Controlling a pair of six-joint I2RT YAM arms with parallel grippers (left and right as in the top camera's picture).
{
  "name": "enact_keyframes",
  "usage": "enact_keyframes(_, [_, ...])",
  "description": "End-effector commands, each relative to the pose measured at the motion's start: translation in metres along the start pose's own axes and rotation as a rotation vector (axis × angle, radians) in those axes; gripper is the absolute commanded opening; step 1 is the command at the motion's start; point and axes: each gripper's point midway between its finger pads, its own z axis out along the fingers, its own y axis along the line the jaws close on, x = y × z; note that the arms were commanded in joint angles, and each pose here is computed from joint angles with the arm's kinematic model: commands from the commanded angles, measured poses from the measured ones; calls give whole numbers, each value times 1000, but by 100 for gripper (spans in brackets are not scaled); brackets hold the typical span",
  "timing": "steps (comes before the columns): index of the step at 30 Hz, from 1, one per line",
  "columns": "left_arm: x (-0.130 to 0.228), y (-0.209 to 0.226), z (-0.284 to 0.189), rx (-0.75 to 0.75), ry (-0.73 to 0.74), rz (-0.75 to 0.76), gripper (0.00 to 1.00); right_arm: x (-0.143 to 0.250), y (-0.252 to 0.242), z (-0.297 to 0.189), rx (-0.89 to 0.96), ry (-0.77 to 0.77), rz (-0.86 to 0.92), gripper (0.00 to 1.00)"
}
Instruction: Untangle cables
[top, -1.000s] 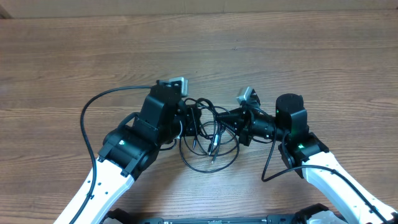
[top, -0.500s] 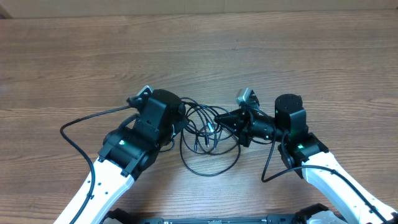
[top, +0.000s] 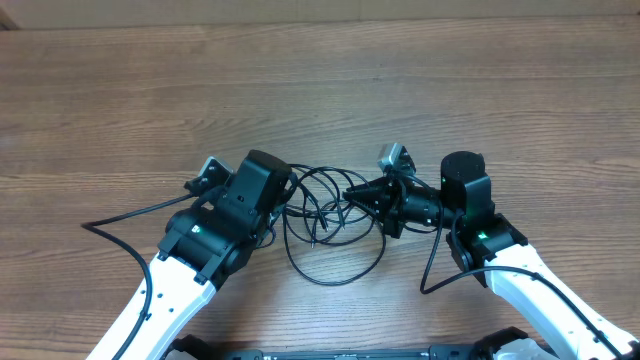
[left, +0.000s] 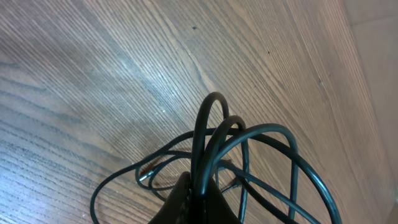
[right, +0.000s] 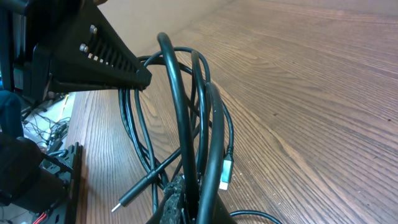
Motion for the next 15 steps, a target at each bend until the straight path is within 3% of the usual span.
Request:
enact_keyframes(1, [-16, 2, -2, -12, -85, -54, 4, -5, -1, -1, 6, -8, -12, 4])
enact_keyframes(9, [-16, 2, -2, -13, -89, -49, 4, -5, -1, -1, 6, -8, -12, 4])
enact_keyframes(10, [-16, 2, -2, -13, -88, -34, 4, -5, -1, -1, 8, -8, -13, 8])
enact_keyframes(11, [-16, 1, -2, -12, -87, -20, 4, -5, -2, -1, 10, -8, -13, 22])
enact_keyframes(12, [-16, 0, -2, -9, -88, -5, 4, -5, -2, -1, 10, -8, -13, 45])
enact_keyframes(14, [-16, -3, -2, 1, -87, 30, 4, -5, -2, -1, 10, -8, -13, 66])
enact_keyframes(15, [-16, -5, -2, 9, -86, 46, 4, -5, -2, -1, 10, -8, -13, 100])
